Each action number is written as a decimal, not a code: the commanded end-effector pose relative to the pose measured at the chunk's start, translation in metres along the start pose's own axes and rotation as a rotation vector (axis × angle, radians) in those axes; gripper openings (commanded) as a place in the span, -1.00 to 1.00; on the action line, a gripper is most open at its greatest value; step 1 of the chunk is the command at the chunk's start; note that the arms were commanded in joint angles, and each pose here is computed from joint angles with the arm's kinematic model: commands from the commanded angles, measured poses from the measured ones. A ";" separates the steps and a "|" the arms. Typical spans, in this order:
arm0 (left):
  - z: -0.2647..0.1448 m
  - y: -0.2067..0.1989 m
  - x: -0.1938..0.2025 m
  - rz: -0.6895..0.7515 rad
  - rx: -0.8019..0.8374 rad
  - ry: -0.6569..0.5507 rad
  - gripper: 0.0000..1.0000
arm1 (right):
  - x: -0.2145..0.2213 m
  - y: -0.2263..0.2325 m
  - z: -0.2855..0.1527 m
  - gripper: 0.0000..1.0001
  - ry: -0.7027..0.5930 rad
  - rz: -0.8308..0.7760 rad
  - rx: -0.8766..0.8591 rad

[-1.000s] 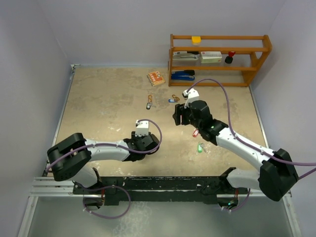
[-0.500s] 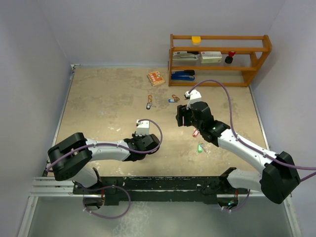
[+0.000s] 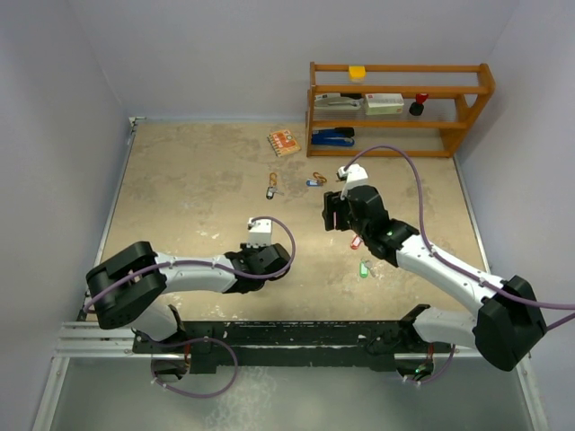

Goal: Put the keys on the keyring

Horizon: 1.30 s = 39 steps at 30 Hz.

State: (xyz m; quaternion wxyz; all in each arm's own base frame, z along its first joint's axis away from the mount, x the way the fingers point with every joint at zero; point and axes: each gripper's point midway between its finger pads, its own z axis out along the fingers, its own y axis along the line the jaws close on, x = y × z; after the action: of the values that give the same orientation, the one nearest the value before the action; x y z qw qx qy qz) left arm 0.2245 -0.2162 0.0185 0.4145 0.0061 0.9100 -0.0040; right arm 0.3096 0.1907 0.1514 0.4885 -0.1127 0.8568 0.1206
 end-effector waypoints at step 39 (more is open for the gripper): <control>-0.018 -0.026 -0.113 -0.115 0.061 -0.191 -1.00 | 0.101 -0.093 0.031 0.04 0.343 0.232 0.229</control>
State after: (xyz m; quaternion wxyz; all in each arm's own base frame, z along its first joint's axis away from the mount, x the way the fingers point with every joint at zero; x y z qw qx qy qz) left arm 0.2791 -0.2410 0.1096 0.4882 -0.0255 0.8711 -0.0463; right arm 0.3056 0.0979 0.0357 0.3159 0.0308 0.9476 0.0367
